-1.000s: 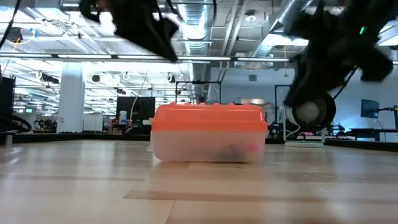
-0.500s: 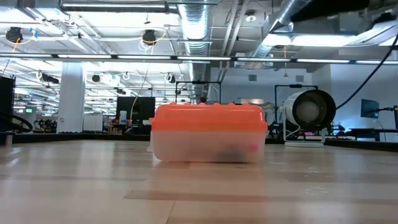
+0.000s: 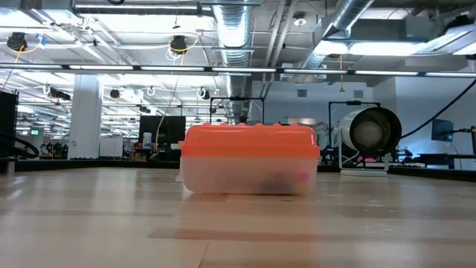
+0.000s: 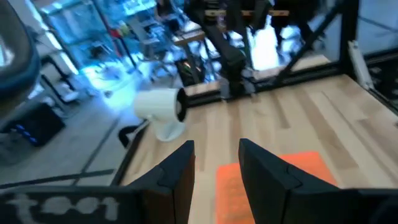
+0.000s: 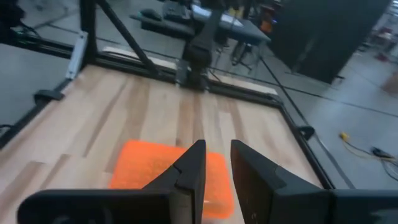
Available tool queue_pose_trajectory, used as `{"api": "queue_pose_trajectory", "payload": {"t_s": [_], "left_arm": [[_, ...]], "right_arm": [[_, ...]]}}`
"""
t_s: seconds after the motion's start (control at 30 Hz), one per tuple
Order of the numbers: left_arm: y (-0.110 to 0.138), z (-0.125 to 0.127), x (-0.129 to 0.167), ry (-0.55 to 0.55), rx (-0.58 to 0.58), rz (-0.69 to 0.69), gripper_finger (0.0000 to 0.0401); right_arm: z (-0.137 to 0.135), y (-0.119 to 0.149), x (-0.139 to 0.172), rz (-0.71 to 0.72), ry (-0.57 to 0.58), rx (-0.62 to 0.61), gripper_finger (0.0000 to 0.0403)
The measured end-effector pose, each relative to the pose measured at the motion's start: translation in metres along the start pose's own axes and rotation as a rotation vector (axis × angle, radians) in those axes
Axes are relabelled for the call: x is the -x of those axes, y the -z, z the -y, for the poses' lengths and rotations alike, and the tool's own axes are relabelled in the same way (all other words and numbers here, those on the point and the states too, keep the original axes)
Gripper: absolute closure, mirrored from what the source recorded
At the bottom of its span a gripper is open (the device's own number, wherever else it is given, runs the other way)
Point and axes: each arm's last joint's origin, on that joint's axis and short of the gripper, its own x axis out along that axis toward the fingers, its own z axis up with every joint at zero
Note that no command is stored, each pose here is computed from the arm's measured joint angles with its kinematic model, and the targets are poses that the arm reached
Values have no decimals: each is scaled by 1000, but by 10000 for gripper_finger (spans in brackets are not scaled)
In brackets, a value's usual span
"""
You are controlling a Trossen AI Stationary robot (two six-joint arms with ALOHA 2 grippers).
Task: Pick & place school supplies into a supply box
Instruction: Return to Home Position
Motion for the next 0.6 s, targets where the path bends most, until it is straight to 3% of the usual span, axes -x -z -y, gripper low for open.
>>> {"api": "queue_pose_trajectory", "payload": {"t_s": [0.2,0.37,0.6], "left_arm": [[35,-1,17,-34,29,119,285],[60,-2,31,-44,54,174,285],[85,-3,48,-25,59,280,285]], "right_arm": [[12,-1,-10,28,-87,7,333],[27,8,-15,32,-12,-2,333],[44,32,4,239,-35,-29,333]]}}
